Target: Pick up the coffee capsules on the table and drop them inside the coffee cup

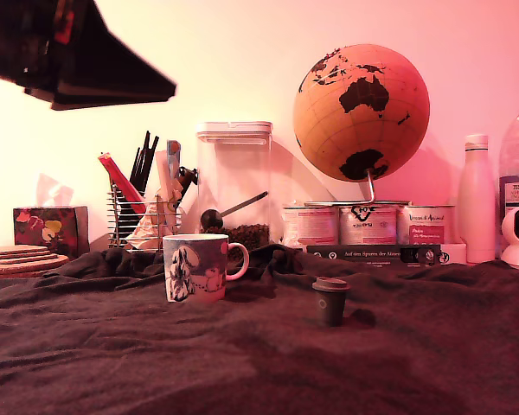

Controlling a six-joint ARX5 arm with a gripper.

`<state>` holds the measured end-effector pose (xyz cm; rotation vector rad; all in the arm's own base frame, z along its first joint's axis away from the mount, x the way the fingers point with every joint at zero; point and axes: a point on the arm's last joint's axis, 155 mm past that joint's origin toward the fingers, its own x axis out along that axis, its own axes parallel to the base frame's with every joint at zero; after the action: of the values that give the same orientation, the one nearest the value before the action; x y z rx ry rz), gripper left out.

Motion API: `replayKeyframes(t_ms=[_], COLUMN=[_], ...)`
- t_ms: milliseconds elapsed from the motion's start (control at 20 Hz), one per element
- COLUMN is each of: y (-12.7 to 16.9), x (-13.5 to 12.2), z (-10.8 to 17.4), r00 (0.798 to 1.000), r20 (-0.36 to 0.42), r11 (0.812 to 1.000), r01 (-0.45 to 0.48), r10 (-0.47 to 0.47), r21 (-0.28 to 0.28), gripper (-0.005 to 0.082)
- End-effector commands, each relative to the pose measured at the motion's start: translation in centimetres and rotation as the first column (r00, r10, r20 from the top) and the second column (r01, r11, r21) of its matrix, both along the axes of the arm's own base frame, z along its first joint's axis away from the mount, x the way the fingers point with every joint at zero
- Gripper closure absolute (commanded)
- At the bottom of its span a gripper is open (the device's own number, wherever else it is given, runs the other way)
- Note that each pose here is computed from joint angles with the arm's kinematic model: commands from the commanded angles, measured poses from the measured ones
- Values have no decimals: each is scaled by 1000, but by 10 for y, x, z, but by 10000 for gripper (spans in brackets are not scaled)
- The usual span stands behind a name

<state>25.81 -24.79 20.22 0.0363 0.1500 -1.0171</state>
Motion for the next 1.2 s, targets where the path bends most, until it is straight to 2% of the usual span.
replayKeyframes(t_ms=[0, 400, 600, 650, 700, 800, 850, 1000, 1150], y=[0, 8, 1, 0, -2, -8, -11, -23, -27], x=[-7, -22, -31, -33, -35, -38, -40, -38, -26], z=[-18, -58, -65, -68, -74, -91, -99, -108, -115], r00=[1000, 998, 996, 995, 993, 987, 984, 986, 992], r20=[-21, -64, -83, -94, -110, -155, -166, -143, -120], r11=[1000, 1000, 999, 998, 997, 994, 991, 989, 993], r01=[4, -8, 26, 35, 44, 66, 81, 101, 63], r10=[-4, 9, -22, -30, -37, -51, -63, -85, -51], r21=[10, 30, 46, 53, 63, 91, 105, 107, 101], gripper=[666, 666, 665, 635, 541, 263, 185, 160, 160])
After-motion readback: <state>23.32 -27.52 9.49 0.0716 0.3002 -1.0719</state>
